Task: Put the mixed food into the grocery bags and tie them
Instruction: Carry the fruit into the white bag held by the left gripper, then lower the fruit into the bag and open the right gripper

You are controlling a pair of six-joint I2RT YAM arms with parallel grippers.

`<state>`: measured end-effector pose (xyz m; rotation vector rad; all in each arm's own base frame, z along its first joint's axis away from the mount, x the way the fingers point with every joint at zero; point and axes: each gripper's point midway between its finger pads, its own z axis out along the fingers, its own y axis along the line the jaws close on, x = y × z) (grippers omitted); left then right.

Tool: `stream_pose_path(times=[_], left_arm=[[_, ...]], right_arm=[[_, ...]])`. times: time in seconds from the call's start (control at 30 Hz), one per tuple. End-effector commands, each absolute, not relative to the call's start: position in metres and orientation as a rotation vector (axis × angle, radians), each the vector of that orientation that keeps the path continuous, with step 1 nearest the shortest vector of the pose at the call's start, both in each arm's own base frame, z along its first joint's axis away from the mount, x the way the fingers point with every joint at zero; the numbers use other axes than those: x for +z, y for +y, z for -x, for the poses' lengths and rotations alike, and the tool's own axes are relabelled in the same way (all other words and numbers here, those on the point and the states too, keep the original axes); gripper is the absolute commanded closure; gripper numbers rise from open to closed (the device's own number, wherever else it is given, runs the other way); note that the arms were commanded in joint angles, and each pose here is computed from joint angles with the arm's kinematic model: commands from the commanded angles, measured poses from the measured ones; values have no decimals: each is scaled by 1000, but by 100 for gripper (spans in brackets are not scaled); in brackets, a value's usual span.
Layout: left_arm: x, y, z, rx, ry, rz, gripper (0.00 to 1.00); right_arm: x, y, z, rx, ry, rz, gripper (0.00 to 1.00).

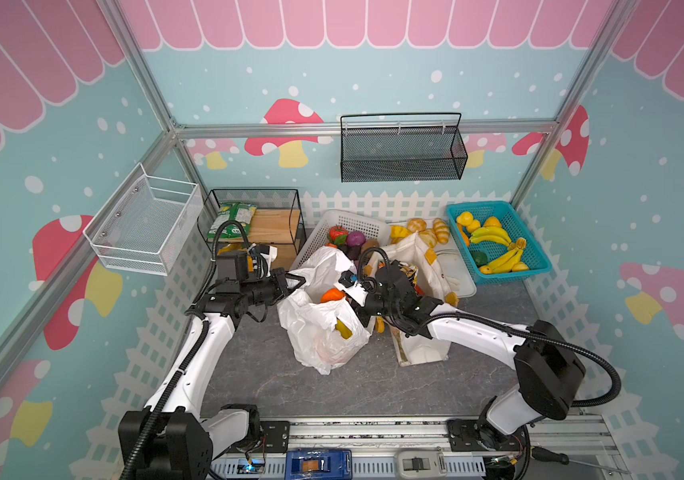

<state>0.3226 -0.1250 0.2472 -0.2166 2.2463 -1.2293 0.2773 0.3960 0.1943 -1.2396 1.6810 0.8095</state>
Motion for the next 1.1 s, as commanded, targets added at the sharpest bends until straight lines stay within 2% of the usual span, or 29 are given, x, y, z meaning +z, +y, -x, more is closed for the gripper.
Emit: stream_pose_path(times=[0.0,0.27,0.43,0.63,1.07], left_arm=[[248,-126,-323,-1247,2236,209,100],[248,-126,-323,-1249,2235,209,100],[247,-126,-323,-1250,2236,210,100],[247,-126,-323,-1248,2237,209,100],[244,-123,-324,-1220,2240,221,100]], right_arm=[[191,413,-273,793,1622,1302,38],[183,420,-270,812,1652,1292,17],[199,411,-271,774,1625,1259,13],[226,392,-268,731,1585,1215,12],[280,316,-261,675,1554,1071,15]])
